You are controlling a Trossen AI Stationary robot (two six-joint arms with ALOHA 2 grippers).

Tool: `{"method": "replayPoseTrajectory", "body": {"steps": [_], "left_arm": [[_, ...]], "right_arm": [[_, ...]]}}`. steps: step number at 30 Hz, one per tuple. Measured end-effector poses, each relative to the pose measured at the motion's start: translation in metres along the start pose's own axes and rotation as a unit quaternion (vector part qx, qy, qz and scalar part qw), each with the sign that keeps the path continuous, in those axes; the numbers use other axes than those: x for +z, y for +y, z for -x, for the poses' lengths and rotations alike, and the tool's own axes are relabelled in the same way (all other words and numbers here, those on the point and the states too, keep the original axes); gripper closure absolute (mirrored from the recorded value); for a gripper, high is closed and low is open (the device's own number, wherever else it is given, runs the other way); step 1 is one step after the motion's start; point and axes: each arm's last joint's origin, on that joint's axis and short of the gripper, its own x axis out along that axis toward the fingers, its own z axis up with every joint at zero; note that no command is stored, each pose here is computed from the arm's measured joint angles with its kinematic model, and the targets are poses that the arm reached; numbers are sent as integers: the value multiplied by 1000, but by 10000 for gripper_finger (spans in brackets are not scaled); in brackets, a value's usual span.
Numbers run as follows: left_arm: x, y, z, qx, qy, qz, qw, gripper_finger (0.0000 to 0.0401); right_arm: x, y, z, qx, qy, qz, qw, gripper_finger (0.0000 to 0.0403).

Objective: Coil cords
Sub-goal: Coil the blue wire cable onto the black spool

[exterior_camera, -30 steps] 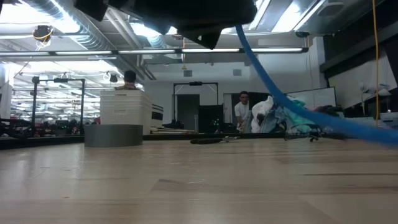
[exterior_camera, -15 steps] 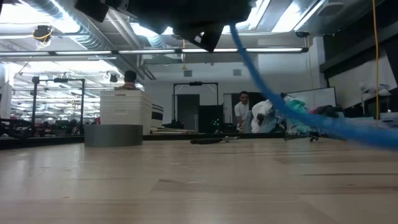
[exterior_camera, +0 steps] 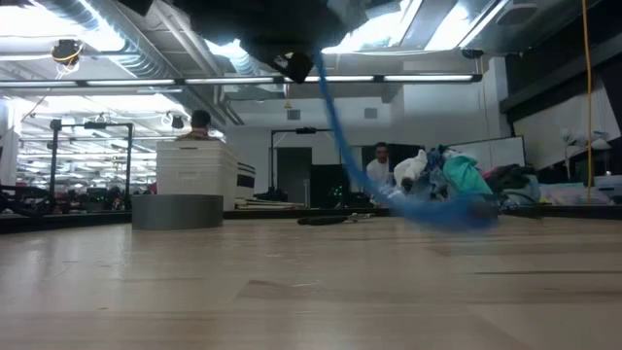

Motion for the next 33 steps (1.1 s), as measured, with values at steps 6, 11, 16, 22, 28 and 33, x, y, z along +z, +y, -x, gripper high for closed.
{"method": "replayPoseTrajectory", "body": {"steps": [6, 11, 16, 22, 28, 33], "left_arm": [[-2, -1, 9, 9, 36, 31, 999, 396], [-5, -2, 15, 10, 62, 57, 996, 396], [-3, -5, 20, 11, 69, 63, 996, 396], [0, -10, 27, 10, 72, 65, 995, 396], [4, -15, 40, 37, 75, 70, 994, 396], [11, -21, 50, 55, 60, 57, 995, 396]], "right_arm": [[-3, 0, 0, -6, 17, -9, 1000, 402], [-7, 0, 0, -16, 40, -19, 999, 402], [-10, 0, 1, -19, 51, -26, 998, 402], [-13, 0, 1, -18, 70, -38, 997, 402], [-15, 0, 1, -24, 77, -45, 996, 402], [-14, 0, 1, -24, 76, -47, 996, 402]]}}
